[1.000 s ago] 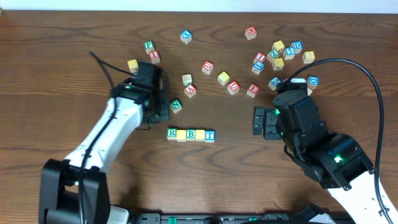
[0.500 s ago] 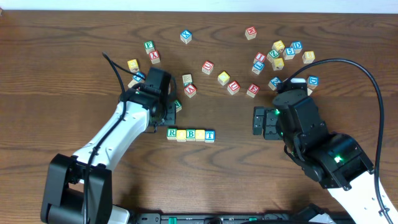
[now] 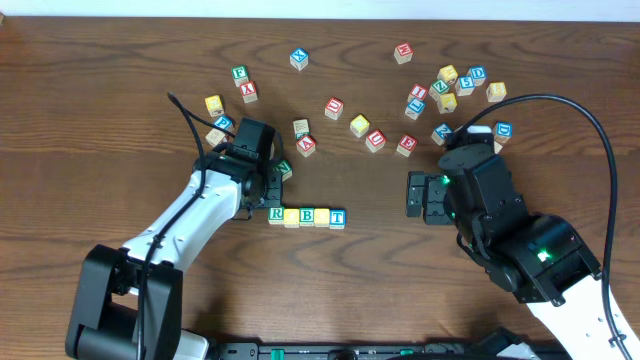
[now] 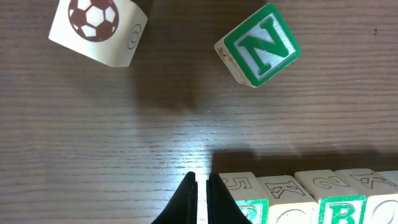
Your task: Spell out ROBOT
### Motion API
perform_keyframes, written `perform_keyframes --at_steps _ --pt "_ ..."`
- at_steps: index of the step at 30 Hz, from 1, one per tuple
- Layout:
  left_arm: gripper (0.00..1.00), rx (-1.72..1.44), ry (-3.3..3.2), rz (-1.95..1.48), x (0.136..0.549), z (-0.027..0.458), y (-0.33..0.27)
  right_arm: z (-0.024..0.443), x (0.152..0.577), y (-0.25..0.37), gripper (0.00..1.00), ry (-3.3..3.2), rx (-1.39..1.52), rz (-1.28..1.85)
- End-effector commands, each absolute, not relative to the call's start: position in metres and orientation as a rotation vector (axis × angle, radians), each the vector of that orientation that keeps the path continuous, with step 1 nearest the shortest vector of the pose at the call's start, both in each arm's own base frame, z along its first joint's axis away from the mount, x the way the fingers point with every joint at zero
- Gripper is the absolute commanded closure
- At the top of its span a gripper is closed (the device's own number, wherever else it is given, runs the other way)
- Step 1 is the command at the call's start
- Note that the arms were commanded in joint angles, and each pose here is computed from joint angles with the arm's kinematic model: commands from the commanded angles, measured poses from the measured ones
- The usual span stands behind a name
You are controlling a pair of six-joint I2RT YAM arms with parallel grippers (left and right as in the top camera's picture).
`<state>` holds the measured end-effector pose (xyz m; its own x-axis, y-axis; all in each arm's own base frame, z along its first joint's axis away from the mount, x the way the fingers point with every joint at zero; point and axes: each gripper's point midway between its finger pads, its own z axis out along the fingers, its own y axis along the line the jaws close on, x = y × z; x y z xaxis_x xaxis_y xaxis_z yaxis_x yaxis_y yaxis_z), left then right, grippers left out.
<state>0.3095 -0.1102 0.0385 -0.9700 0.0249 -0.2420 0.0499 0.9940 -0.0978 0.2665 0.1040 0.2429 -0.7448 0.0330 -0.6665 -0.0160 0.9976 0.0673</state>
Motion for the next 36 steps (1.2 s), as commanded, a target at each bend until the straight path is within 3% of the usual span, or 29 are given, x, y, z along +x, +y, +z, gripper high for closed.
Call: perform_keyframes --at_steps 1,36 --pt "0.92 0.121 2.917 -0.131 0.302 0.028 -0.116 0.242 0.266 0.102 0.01 2.410 0.009 0.078" --pt "0.93 0.119 2.908 -0.089 0.297 0.013 -0.121 0.242 0.266 0.102 0.01 2.410 0.009 0.078"
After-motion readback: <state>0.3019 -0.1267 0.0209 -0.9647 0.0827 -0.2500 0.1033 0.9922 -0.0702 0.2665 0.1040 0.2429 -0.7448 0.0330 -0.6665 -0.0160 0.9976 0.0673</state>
